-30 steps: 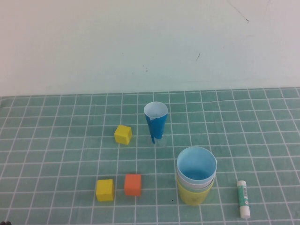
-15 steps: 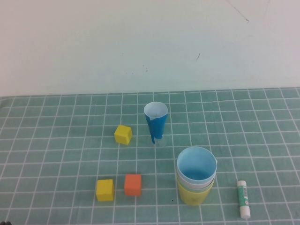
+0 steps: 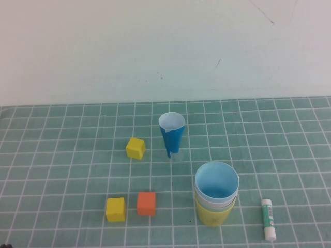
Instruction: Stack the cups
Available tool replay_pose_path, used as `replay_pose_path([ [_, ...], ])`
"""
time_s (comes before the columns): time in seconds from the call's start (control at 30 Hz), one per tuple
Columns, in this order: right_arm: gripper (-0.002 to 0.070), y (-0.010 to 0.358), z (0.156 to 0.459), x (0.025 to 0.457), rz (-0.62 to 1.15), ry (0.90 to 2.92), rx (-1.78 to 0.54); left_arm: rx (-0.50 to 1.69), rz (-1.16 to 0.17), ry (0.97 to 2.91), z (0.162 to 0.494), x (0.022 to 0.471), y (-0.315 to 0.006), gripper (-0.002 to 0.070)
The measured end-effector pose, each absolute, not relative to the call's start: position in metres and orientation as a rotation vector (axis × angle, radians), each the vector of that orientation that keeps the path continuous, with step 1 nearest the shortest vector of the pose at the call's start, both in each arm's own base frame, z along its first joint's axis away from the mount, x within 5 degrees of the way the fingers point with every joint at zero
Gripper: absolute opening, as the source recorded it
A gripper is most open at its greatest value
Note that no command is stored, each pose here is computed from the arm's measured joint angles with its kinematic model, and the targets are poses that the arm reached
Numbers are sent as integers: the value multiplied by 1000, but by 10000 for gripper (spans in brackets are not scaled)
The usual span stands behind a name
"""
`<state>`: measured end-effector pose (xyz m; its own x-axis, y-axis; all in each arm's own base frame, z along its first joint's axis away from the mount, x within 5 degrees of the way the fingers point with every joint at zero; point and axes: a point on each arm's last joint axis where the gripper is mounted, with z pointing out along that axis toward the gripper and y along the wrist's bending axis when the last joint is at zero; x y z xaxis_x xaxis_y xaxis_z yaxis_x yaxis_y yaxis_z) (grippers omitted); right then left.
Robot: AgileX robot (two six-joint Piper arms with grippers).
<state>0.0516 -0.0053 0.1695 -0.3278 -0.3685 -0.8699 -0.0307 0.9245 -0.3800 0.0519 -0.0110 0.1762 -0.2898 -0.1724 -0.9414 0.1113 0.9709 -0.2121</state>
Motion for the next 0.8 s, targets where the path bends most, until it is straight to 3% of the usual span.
replay_pose_path([
  [0.47, -1, -8, 170, 51, -371, 1893, -239, -43, -275, 1844, 176, 52, -11, -2],
  [0.8, -1, -8, 170, 51, -164, 1894, 50, -43, -275, 1844, 176, 52, -11, -2],
])
